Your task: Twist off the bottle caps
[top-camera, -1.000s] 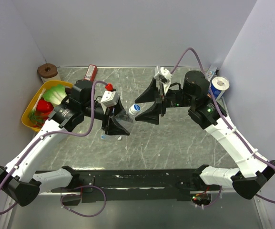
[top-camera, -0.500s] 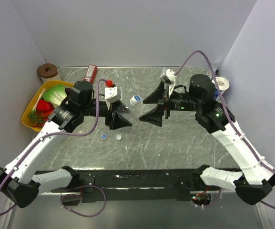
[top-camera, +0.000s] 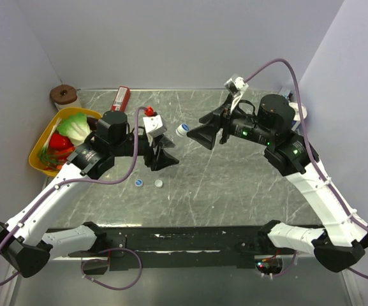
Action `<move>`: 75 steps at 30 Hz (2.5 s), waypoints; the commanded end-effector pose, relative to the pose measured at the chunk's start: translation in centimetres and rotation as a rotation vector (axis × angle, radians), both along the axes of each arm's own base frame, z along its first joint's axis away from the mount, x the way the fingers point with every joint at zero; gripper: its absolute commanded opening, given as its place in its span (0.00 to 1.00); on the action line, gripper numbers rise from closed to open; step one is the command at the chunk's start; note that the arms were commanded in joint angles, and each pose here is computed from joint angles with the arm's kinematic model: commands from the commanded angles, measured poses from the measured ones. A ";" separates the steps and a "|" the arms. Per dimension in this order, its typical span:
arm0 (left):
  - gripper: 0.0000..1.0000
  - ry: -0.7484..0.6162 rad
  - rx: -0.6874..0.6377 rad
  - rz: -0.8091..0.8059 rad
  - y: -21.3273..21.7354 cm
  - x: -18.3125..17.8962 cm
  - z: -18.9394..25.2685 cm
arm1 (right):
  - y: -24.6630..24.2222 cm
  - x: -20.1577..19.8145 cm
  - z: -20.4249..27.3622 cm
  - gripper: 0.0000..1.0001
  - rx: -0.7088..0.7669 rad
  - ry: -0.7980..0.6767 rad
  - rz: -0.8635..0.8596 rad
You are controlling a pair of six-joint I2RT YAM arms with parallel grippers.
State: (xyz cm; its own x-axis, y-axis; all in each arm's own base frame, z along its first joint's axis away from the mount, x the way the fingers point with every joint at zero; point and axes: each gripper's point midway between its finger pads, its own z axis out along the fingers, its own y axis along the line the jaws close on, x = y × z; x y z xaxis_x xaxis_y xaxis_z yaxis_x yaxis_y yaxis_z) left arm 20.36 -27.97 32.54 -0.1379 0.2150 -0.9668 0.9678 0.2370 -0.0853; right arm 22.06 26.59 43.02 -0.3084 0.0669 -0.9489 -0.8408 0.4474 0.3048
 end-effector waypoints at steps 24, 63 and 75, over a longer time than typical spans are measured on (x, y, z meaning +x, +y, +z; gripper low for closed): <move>0.56 -0.008 0.001 0.037 -0.6 0.5 0.5 | 3.8 2.7 0.1 0.63 0.061 0.133 -0.153; 0.62 0.058 -0.101 -0.525 0.7 -8.6 2.7 | 1.8 -5.1 1.3 0.24 0.056 -0.220 0.386; 0.61 0.053 -0.097 -0.436 0.1 -6.9 2.3 | 2.1 -4.8 0.6 0.35 0.068 -0.199 0.400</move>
State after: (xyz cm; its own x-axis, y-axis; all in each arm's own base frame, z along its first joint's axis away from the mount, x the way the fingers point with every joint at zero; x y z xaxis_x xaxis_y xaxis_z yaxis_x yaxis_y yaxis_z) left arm 14.31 -28.25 32.33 -0.1890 0.2502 -0.9496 0.9609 -0.1523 -0.2314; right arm 16.72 30.48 41.89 -0.1947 -0.0145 -0.9808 -0.9809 0.0003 0.1947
